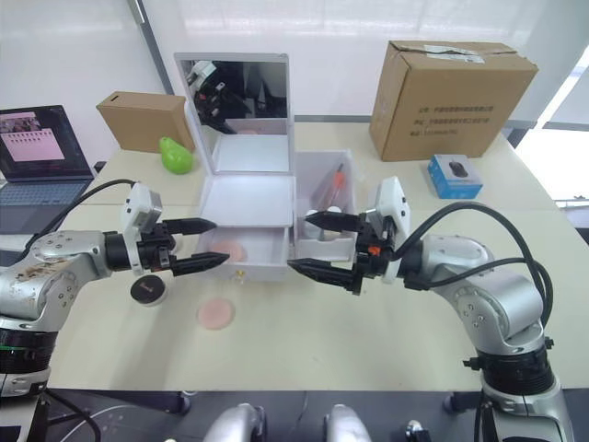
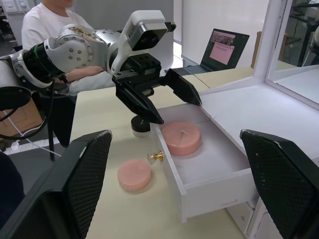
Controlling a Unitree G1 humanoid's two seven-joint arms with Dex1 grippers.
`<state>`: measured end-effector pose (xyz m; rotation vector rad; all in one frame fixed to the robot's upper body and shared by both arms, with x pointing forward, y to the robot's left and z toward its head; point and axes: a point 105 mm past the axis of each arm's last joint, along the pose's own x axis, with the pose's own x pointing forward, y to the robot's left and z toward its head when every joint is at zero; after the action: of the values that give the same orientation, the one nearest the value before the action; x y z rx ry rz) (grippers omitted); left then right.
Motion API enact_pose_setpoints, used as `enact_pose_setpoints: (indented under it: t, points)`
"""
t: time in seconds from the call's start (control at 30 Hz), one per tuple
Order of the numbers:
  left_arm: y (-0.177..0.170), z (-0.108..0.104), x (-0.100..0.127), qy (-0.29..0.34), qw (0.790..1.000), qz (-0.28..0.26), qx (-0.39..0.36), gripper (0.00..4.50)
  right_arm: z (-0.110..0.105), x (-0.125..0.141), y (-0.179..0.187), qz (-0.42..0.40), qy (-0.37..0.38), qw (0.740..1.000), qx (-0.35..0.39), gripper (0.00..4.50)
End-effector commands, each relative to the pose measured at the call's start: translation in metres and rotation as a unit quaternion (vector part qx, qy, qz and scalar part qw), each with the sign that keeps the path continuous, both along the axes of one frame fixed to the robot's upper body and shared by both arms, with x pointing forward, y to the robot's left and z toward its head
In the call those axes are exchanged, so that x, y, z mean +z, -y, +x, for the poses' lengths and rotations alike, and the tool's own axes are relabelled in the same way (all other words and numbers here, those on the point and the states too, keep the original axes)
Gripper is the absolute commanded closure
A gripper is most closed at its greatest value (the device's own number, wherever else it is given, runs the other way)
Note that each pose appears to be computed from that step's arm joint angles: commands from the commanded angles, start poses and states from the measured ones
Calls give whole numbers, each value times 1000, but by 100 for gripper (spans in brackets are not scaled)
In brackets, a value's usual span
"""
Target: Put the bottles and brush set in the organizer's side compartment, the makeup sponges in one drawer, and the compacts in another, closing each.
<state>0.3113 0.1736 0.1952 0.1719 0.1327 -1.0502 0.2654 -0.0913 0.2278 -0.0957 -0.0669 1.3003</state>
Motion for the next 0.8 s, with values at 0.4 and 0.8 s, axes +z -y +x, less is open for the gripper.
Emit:
enact_pose_setpoints:
  t: [0.4, 0.8]
  points:
    - [-225, -44, -9, 1, 937, 97, 336, 5, 7, -51, 174, -82, -29, 957, -278, 0]
    - [-304, -77, -18, -2, 881, 151, 448, 5, -13, -87, 234, -106, -45, 917, -382, 0]
